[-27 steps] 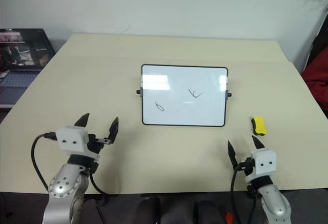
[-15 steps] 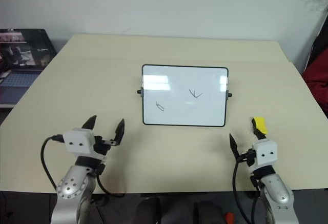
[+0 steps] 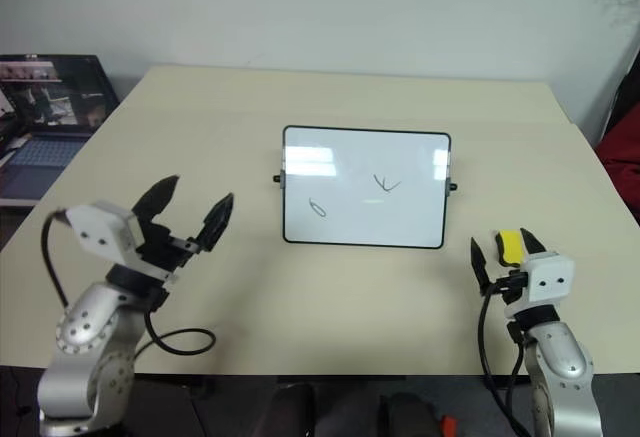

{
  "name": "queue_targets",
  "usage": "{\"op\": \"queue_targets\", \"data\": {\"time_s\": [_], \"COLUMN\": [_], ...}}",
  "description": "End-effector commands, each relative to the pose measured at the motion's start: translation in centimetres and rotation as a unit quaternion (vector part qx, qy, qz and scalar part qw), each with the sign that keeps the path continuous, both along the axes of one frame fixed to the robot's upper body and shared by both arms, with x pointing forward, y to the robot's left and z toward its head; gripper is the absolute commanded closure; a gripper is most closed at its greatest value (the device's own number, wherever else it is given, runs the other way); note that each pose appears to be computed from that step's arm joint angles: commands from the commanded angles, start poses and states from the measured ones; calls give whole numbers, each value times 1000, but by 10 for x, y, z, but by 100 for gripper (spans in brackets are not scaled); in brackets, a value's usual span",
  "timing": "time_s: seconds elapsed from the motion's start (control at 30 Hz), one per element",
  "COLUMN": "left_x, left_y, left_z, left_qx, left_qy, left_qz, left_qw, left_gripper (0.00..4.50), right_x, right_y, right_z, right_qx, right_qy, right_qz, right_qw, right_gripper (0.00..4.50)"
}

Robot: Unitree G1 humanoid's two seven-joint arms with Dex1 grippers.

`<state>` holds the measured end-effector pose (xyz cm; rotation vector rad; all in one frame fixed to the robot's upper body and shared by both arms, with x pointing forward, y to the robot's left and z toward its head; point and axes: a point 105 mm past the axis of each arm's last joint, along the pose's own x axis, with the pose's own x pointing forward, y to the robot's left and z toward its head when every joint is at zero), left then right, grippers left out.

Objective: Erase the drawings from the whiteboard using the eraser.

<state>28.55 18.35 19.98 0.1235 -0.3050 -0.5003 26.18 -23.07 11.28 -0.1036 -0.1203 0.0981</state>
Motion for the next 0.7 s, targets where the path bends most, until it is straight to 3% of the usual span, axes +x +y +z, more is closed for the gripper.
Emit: {"op": "queue_targets", "data": {"time_s": [0.03,0.23,0.5,0.7], "left_x": [-3,-11,-16,-33], "left_y": [-26,-49,-81,-110], "left_z": [10,-5,-1,-4], "left_qx": [12,111,163,198], "left_qy": [24,80,68,58], "left_qz": [-124,-272,-404,-508], "left_qw": [992,953,897,836], "left_gripper": [0,0,0,0], "right_x": [-5,0,-4,4], "right_y": [3,-1,0,-13], "right_z": [19,22,43,25], "right_qx": [25,40,56,12], "right_qy": [-8,33,13,117], "right_qz": [6,-15,-4,-39], "right_qw": [1000,999,998,992], "right_gripper": [3,3,3,3]}}
